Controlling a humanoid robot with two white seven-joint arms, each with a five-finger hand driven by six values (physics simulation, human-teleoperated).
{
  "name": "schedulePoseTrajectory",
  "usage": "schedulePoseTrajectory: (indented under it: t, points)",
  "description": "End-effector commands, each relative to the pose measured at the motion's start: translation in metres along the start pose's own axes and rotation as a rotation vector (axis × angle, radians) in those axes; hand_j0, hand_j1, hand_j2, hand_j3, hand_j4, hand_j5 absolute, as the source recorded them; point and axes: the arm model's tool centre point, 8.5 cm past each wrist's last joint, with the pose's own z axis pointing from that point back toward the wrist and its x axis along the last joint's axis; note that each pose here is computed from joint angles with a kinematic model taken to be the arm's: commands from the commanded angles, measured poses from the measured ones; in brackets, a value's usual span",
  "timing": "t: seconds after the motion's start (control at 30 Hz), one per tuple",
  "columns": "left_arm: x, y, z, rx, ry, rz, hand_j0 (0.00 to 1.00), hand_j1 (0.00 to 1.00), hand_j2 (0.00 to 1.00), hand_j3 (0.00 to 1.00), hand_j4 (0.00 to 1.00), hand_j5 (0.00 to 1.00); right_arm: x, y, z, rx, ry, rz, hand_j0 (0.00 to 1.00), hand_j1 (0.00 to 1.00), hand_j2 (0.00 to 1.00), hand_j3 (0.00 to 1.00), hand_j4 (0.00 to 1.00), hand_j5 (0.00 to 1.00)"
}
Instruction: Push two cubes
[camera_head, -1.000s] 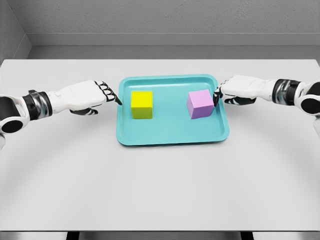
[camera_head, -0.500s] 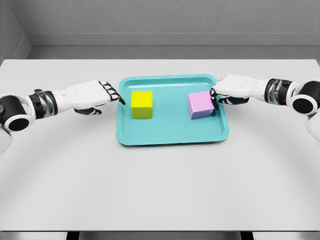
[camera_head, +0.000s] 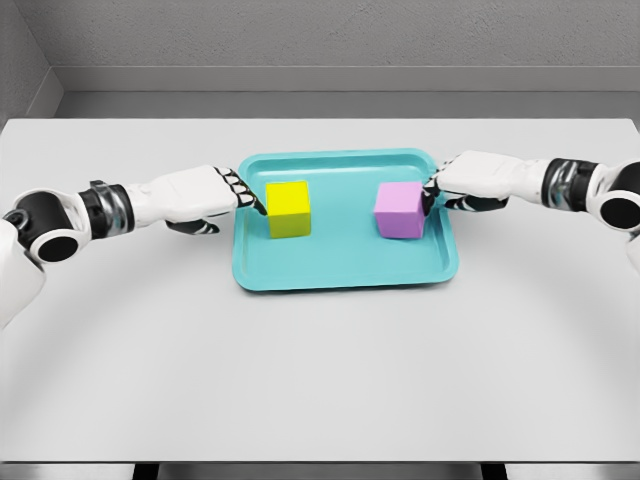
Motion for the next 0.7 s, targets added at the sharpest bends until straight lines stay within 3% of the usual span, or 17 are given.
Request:
schedulePoseTrajectory:
  t: [0.0, 0.67]
  points:
    - [0.000, 0.000, -0.001, 0.004, -0.001, 0.006, 0.79, 0.79, 0.79, 0.79, 0.79, 0.79, -0.005, 0.002, 0.004, 0.005, 0.013, -0.011, 0.55, 0.55, 0.55, 0.55, 0.55, 0.55]
    - [0.004, 0.006, -0.024, -0.007, -0.009, 0.003, 0.79, 0.79, 0.79, 0.79, 0.79, 0.79, 0.012, 0.009, -0.017, -0.006, -0.041, -0.037, 0.55, 0.55, 0.55, 0.55, 0.55, 0.55]
